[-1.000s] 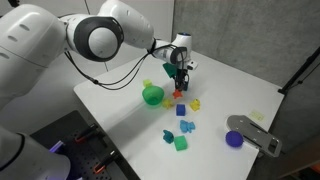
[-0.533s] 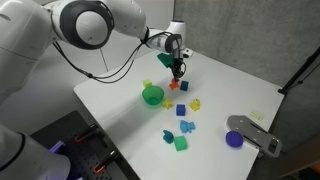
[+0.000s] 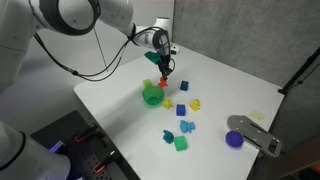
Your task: Put the orange toy in the green bowl
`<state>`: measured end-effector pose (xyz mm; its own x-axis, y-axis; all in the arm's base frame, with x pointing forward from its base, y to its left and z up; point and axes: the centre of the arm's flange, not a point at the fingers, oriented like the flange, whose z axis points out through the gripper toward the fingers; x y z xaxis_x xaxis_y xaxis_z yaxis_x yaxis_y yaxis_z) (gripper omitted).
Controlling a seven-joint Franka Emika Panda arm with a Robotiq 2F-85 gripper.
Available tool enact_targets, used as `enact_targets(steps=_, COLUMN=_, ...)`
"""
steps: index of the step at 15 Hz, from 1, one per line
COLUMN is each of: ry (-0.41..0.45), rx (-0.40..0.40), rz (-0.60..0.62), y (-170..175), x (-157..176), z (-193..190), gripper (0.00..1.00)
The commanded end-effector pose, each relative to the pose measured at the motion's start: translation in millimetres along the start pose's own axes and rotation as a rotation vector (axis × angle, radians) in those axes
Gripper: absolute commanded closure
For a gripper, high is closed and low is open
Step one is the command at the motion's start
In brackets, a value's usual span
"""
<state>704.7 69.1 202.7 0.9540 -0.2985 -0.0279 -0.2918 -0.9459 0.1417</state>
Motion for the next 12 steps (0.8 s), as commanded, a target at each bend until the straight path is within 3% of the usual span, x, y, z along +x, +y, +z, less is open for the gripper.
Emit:
enact_targets(steps=1, ry=-0.011, rx=-0.019, rz=-0.066, y=0, x=-30, z=5, gripper=0.94)
enact_targets(steps=3, ry=-0.014, rx=-0.031, rz=-0.086, y=-3, x=-37, z=10, gripper=0.94)
enact_targets(steps=4, ry=-0.016, rx=-0.036, rz=-0.094, y=-3, x=-39, z=12, gripper=0.60)
enact_targets(steps=6, ry=-0.015, rx=-0.040, rz=-0.102, y=-1, x=-41, z=12, gripper=0.61)
enact_targets(steps=12, ry=0.017, rx=0.004, rz=-0.121, y=15, x=-46, z=-25, gripper=0.14)
